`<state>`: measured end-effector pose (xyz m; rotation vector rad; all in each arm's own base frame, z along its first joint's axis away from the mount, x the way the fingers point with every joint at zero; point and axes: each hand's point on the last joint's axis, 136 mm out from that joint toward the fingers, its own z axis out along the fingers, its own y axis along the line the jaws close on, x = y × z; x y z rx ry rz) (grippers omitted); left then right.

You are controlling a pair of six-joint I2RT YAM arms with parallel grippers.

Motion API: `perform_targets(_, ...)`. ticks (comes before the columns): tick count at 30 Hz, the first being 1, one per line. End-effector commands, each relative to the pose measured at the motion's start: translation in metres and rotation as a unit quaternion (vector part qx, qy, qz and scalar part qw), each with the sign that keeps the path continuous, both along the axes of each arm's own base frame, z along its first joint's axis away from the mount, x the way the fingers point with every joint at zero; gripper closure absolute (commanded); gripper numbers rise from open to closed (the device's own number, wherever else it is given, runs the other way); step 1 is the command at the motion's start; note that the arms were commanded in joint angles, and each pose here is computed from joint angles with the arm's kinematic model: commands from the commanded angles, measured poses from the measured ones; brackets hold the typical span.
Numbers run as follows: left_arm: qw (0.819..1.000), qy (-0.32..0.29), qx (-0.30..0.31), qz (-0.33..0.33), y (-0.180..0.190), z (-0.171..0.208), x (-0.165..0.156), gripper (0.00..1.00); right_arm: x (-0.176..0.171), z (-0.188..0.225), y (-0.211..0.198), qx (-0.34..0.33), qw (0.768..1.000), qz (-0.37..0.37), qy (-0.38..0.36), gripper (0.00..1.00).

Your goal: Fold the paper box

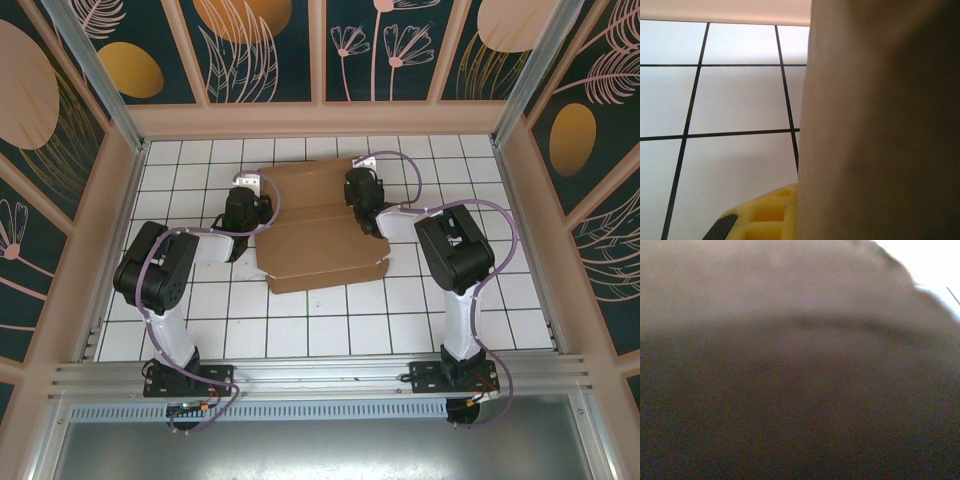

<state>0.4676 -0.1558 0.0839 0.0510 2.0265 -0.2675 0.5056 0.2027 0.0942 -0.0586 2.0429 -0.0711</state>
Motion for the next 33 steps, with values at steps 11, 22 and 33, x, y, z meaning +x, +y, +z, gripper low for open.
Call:
perform_targets(11, 0.999, -0.01, -0.013, -0.028, -0.016, 0.006, -0.002, 1.0, -0.004, -0.008, 0.0, 0.004, 1.0, -0.006, 0.018, 0.89)
perform_targets(22, 1.0, -0.007, 0.001, -0.024, -0.019, 0.006, 0.0, 1.0, -0.023, 0.042, 0.029, 0.044, 0.992, 0.111, -0.048, 0.53)
perform_targets(33, 1.0, -0.004, 0.003, -0.023, -0.019, 0.003, 0.0, 1.0, -0.044, 0.048, 0.009, 0.048, 0.988, 0.141, -0.039, 0.25)
